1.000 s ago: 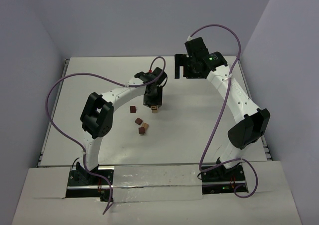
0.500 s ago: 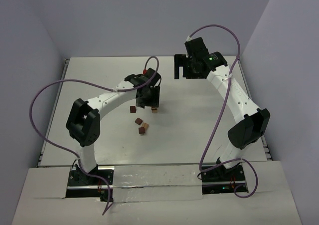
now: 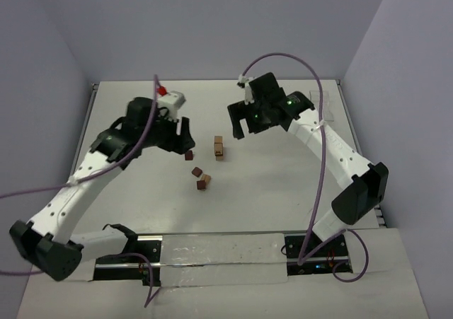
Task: Build the wood block tower
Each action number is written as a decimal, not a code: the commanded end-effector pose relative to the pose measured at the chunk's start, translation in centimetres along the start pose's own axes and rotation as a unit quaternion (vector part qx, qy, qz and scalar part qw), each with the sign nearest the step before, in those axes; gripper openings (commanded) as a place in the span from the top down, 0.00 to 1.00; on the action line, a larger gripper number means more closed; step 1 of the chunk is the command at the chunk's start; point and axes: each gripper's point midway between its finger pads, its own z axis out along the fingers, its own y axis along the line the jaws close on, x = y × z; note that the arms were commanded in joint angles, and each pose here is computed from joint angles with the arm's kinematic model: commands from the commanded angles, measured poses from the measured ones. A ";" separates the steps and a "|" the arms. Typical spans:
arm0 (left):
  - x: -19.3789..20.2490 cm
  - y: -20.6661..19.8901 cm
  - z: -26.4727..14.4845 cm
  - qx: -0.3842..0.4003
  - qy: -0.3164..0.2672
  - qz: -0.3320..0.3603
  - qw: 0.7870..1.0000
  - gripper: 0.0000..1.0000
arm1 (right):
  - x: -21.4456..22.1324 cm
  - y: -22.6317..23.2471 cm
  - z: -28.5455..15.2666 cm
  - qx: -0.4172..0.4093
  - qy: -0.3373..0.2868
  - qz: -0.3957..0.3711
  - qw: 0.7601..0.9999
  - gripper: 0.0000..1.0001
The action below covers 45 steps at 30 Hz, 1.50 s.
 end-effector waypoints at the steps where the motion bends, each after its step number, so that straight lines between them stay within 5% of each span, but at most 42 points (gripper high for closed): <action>1: -2.5 2.1 -3.6 0.038 -0.089 0.040 0.995 0.30 | 4.2 5.5 0.8 -0.073 0.011 -0.104 0.992 0.00; 9: -1.3 3.0 -6.1 0.072 -0.112 -0.007 0.991 0.31 | 9.7 12.8 6.8 -0.104 0.082 -0.206 0.970 0.00; 17: -1.5 1.0 -7.6 0.156 -0.119 -0.015 0.980 0.33 | 12.3 14.4 13.1 -0.082 0.126 -0.326 0.933 0.00; 45: -4.5 0.0 -9.4 0.190 -0.153 -0.052 0.969 0.32 | 14.4 14.2 17.9 -0.103 0.202 -0.368 0.902 0.00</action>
